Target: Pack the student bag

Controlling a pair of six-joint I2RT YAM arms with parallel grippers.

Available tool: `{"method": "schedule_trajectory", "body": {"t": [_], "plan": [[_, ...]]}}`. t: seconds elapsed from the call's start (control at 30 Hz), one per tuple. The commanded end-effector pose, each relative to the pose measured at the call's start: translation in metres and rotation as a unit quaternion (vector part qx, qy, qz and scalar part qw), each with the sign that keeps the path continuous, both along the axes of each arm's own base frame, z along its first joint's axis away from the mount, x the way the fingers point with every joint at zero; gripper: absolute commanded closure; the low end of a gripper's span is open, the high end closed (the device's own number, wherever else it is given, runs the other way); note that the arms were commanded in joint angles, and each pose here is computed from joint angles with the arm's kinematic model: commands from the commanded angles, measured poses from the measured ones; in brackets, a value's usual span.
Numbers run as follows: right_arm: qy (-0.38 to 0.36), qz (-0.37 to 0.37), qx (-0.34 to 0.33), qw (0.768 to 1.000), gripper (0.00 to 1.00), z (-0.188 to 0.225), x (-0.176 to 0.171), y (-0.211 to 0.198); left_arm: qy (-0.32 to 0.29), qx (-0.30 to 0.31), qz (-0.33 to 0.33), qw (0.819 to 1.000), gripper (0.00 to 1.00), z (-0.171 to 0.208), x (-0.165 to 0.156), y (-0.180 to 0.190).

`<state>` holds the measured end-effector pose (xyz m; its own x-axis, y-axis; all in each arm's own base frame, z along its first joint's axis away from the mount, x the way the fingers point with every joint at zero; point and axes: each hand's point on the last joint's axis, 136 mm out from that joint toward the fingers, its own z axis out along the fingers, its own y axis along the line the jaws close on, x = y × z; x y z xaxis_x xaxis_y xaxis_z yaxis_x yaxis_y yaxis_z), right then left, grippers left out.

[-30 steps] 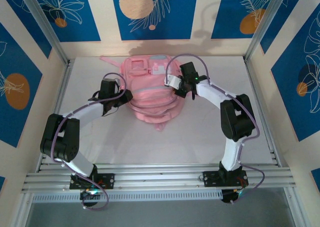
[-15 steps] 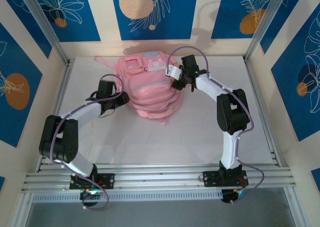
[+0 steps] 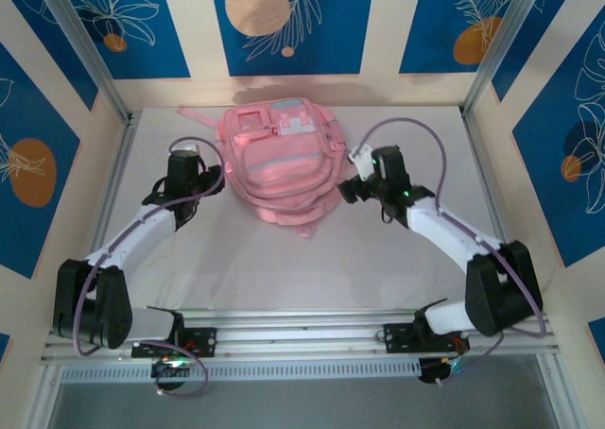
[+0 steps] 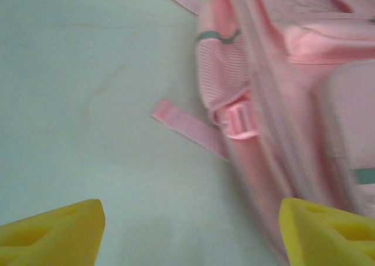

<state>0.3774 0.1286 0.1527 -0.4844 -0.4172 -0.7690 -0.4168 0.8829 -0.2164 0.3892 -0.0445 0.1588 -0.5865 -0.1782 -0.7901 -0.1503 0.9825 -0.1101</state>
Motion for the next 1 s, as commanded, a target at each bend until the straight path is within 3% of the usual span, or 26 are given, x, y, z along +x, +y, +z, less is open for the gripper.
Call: {"method": "schedule_trajectory", "body": {"t": [0.0, 0.2, 0.37, 0.47, 0.7, 0.73, 0.97], "plan": [[-0.032, -0.109, 0.087, 0.99, 0.01, -0.005, -0.004, -0.036, -0.014, 0.102, 0.039, 0.994, 0.22, -0.006, -0.011, 0.037], [-0.117, -0.149, 0.167, 0.968, 0.01, -0.018, -0.012, -0.073, -0.066, 0.174, 0.08, 0.979, 0.16, -0.022, -0.024, 0.065], [-0.147, -0.164, 0.129, 0.967, 0.01, -0.028, 0.001, -0.084, -0.131, 0.198, 0.071, 0.969, 0.15, -0.034, -0.022, 0.065], [-0.142, -0.148, 0.133, 0.97, 0.01, -0.039, 0.008, -0.084, -0.18, 0.161, 0.051, 0.969, 0.15, -0.033, -0.018, 0.06], [-0.122, -0.176, 0.179, 0.96, 0.01, -0.056, 0.018, -0.104, -0.183, 0.147, -0.049, 0.971, 0.14, -0.059, -0.007, 0.028], [-0.091, -0.172, 0.188, 0.963, 0.01, -0.06, 0.018, -0.104, -0.203, 0.155, -0.051, 0.965, 0.13, -0.055, -0.004, 0.027], [-0.093, -0.165, 0.197, 0.962, 0.01, -0.059, 0.019, -0.104, -0.188, 0.151, -0.053, 0.969, 0.02, -0.058, -0.005, 0.027]]}}
